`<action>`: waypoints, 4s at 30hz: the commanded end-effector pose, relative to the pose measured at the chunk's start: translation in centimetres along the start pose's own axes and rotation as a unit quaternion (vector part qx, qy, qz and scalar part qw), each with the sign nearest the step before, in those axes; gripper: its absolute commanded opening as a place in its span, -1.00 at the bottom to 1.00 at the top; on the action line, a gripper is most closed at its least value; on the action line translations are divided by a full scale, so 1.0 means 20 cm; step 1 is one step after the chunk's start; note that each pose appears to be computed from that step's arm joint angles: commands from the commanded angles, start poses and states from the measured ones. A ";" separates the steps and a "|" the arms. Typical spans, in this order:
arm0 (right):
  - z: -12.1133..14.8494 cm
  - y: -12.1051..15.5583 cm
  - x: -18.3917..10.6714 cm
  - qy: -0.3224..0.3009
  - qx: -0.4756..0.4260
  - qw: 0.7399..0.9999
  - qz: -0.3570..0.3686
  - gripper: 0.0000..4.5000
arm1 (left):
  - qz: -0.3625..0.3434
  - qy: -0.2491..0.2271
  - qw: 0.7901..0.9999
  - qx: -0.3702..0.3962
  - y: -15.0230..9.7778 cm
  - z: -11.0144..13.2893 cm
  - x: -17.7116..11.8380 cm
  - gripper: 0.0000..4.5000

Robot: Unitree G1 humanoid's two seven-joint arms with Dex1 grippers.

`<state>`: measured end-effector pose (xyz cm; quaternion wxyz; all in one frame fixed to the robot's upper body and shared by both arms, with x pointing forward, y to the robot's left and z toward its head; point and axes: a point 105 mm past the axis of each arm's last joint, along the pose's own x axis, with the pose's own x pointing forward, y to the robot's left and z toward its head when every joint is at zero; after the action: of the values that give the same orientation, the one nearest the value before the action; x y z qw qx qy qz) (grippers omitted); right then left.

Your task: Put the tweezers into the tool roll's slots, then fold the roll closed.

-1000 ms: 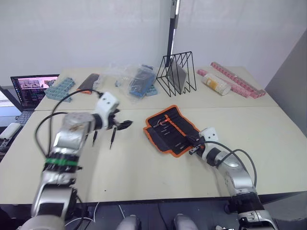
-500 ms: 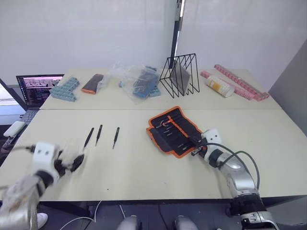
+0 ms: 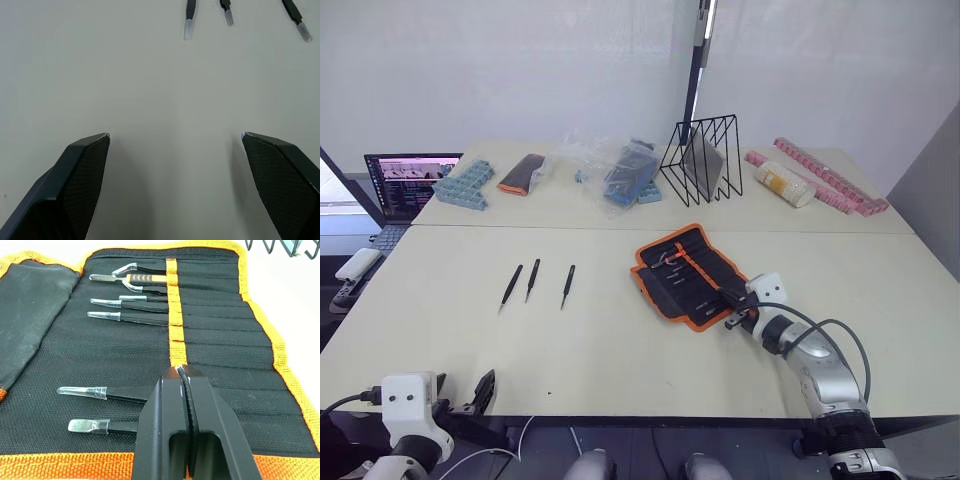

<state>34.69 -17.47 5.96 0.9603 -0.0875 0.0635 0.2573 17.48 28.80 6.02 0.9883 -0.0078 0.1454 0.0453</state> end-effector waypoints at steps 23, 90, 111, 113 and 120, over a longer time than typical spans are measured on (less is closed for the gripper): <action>-0.14 0.00 -0.03 0.047 0.027 0.998 -0.018 -1.00 | -0.051 -0.003 0.998 0.040 -0.09 0.33 0.51 0.99; -0.09 0.02 -0.01 0.038 0.027 0.998 -0.031 -1.00 | -0.461 0.048 0.867 0.182 -1.23 0.93 0.49 -0.99; -0.07 0.02 0.02 0.026 0.026 0.999 -0.039 -1.00 | -0.466 0.157 0.828 0.269 -1.45 0.71 0.73 -0.99; -0.07 0.01 0.02 0.027 0.026 0.998 -0.041 -1.00 | -0.473 0.158 0.817 0.288 -1.46 0.68 0.72 -0.99; -0.07 0.00 0.01 0.028 0.025 0.998 -0.046 -1.00 | -0.473 0.167 0.806 0.315 -1.45 0.62 0.74 -0.99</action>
<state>35.25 -16.26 7.09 0.9689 -0.0685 0.0435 0.2339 37.77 1.81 13.24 0.7977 0.2228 0.3039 -0.4708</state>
